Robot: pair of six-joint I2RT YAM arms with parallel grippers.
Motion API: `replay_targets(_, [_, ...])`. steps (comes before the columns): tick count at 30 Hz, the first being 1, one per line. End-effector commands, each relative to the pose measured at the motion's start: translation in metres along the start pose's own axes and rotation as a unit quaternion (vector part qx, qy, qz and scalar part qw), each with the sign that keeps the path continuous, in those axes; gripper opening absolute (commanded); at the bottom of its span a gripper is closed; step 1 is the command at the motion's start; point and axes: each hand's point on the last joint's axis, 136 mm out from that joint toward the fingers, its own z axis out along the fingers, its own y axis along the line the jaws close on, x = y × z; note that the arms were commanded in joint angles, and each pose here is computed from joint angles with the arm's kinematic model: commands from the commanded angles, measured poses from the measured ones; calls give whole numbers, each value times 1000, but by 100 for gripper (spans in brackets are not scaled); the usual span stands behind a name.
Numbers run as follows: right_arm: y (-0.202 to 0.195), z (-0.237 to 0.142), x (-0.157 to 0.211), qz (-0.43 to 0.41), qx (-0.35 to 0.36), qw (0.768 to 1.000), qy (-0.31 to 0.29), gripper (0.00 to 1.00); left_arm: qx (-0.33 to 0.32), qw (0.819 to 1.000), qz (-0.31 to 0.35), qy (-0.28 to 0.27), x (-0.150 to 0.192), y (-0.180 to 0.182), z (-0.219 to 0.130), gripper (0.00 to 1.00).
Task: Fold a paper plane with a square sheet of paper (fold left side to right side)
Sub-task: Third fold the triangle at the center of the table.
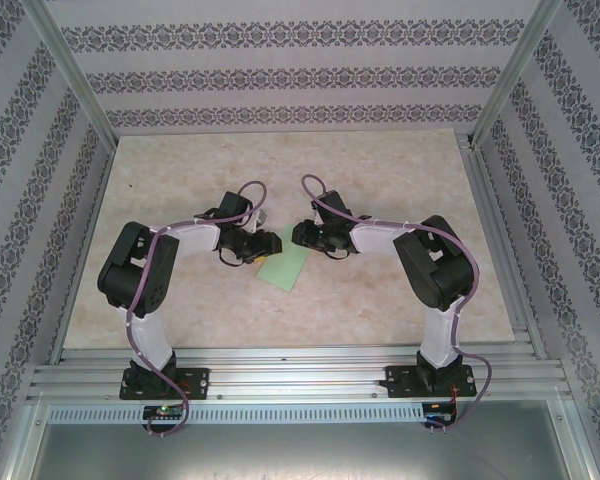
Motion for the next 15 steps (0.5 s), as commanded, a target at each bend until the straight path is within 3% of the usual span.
replay_targets(1, [1,1,-2,-9,-11,1000,-3,39,39,999,17,-17,-15,-22,1,46])
replay_targets(9, [7,-12,-9,-31,-12,999,-19,40,40,999,20,-28,-14,-27,-8,24])
replay_targets(13, [14,-37,-15,-68,-11,996,-49,42,42,999,15,-30,-9,-29,-12,9])
replay_targets(15, [18,-52,-11,-97,-7,993,-61,45,40,999,12,-32,-6,-30,-13,6])
